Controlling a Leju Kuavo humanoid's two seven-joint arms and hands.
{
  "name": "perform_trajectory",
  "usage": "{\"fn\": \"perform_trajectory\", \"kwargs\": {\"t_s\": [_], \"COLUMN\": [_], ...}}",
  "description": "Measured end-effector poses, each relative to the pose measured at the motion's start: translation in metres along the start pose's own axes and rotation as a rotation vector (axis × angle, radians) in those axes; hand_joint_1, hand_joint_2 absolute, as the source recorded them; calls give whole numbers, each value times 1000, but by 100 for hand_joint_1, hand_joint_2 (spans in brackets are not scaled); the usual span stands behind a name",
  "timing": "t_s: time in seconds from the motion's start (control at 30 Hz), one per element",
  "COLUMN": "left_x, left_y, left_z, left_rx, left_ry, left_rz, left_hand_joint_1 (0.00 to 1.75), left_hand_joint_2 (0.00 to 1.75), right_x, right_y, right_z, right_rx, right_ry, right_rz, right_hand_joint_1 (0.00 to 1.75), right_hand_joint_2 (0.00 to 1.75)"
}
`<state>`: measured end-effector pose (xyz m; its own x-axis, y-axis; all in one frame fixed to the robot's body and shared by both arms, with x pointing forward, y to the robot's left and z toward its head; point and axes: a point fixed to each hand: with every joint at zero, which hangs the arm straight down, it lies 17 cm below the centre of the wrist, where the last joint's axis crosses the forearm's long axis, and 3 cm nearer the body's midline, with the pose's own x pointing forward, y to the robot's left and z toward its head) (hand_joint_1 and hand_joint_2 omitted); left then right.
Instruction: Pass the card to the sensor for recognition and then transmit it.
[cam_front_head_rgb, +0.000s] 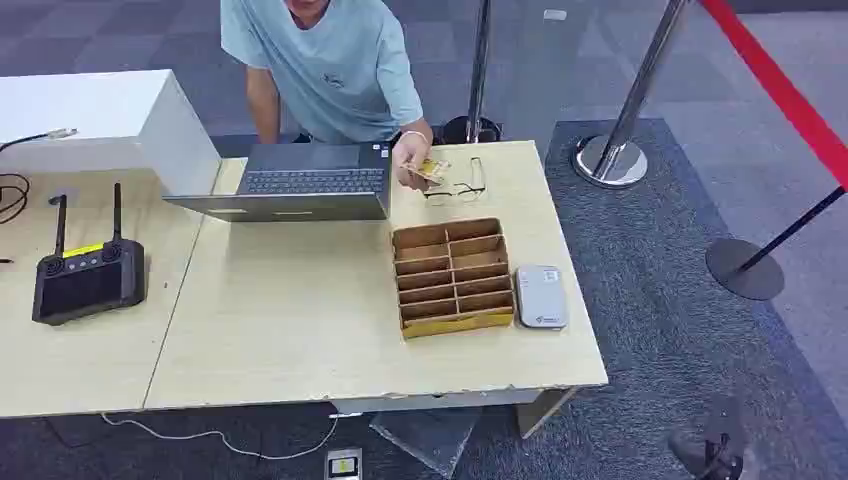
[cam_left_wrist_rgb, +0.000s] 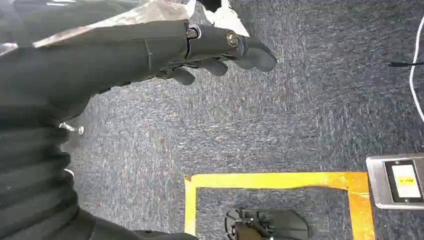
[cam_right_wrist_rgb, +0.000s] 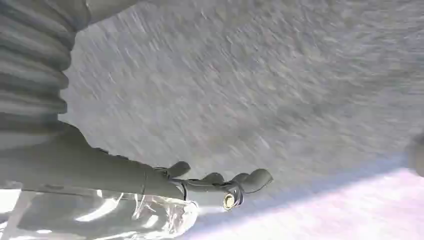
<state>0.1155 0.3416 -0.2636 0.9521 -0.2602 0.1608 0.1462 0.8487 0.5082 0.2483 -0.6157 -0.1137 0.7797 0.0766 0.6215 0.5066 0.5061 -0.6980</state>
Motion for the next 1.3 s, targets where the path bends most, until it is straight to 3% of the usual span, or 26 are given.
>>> {"fn": "perform_trajectory", "kwargs": {"t_s": [0.2, 0.3, 0.43, 0.57, 0.73, 0.9, 1.03, 1.3], "left_x": [-2, -3, -4, -3, -1, -1, -1, 4], "left_y": [-1, -1, -1, 0, 0, 1, 1, 0], "left_z": [0, 0, 0, 0, 0, 0, 0, -1], "left_rx": [-1, -1, -2, 1, 2, 2, 3, -11], "left_ry": [9, 15, 16, 17, 7, 4, 4, -24], "left_rz": [11, 19, 22, 29, 32, 32, 31, 7], "left_hand_joint_1": [0, 0, 0, 0, 0, 0, 0, 0], "left_hand_joint_2": [175, 175, 175, 175, 175, 175, 175, 175], "right_x": [81, 138, 190, 234, 307, 352, 371, 434], "right_y": [-46, -84, -129, -163, -190, -198, -199, -136], "right_z": [-6, 5, 23, 56, 131, 197, 233, 316], "right_rx": [-109, -196, -287, -350, -424, -411, -388, -205], "right_ry": [-186, -328, -429, -585, -802, -971, -1074, -1302], "right_rz": [-39, -86, -186, -244, -252, -317, -337, -170], "right_hand_joint_1": [0, 0, 0, 0, 0, 0, 0, 0], "right_hand_joint_2": [175, 175, 175, 175, 175, 175, 175, 175]}}
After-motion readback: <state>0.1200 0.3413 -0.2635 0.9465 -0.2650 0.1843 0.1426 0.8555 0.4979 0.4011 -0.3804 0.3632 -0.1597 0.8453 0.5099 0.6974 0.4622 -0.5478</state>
